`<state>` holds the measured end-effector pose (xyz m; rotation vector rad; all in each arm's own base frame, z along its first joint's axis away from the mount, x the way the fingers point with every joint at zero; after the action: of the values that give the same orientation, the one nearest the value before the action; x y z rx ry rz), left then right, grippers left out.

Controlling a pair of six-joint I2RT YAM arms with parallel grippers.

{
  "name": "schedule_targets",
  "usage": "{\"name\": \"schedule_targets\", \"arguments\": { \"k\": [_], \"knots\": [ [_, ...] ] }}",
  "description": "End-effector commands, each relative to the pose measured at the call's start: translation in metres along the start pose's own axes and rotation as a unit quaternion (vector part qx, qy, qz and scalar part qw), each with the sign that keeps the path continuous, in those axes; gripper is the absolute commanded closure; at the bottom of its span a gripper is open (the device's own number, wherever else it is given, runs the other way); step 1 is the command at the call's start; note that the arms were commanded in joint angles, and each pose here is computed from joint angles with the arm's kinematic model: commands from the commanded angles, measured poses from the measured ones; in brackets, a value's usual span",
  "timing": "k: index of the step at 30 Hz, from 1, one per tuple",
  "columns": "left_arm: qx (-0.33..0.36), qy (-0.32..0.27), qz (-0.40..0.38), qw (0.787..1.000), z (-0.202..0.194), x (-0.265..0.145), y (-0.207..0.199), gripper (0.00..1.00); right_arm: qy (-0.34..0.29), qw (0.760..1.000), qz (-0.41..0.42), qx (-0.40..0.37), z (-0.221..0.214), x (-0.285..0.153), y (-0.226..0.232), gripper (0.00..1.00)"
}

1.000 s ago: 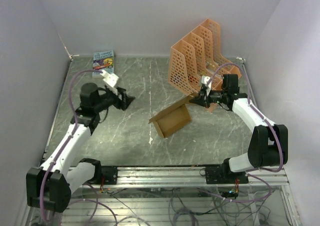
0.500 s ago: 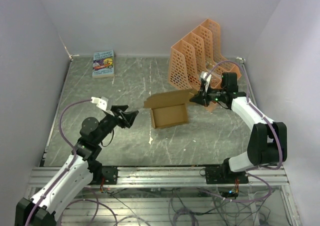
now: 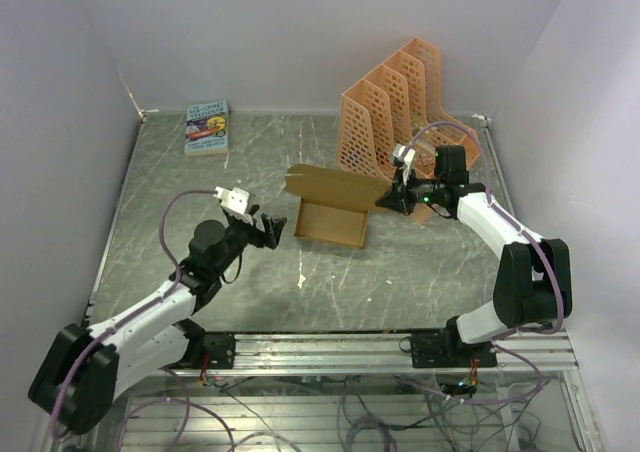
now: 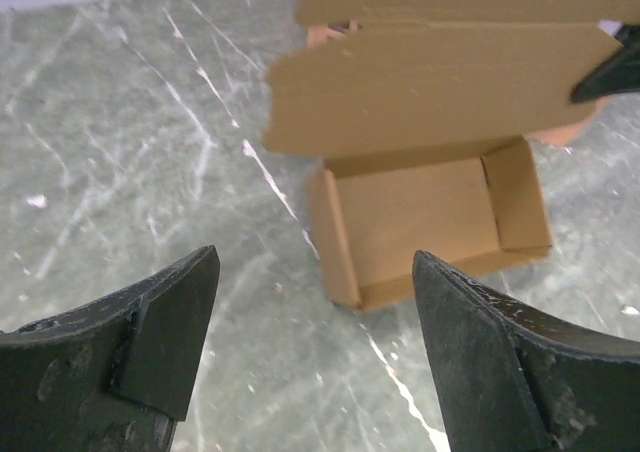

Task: Fold the paper box

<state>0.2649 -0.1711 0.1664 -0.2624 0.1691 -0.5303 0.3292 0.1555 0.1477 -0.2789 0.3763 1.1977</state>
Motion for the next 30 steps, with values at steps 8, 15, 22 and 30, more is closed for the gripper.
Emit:
{"name": "schedule_targets", "arguments": {
  "k": [8,15,22,30],
  "knots": [
    [-0.014,-0.082,-0.223,0.971,0.054,0.034,-0.012,0.14,-0.010,1.000,0.009,-0.021,0.008,0.001,0.002,1.00],
    [-0.011,-0.059,-0.188,0.980,0.033,0.067,0.011,0.15,-0.011,0.999,0.017,-0.024,0.010,0.004,0.006,1.00],
    [0.006,-0.023,-0.207,0.978,0.025,0.088,0.019,0.23,-0.012,0.999,0.026,-0.029,0.010,0.007,0.009,1.00],
    [-0.015,-0.006,-0.232,0.973,0.016,0.083,0.010,0.54,-0.001,1.000,0.011,-0.012,0.008,0.011,0.004,1.00]
  ]
}}
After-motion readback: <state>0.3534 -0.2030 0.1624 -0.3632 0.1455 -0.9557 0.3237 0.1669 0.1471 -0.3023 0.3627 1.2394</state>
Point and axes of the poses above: each gripper's point midway between its finger pads, its own x axis out along the fingers, its own y axis along the line the jaws close on, z = x × y, the point moved 2 cm from there along -x, back along the fingers, and after that the axes turned 8 degrees about -x, right-handed, at the moved point
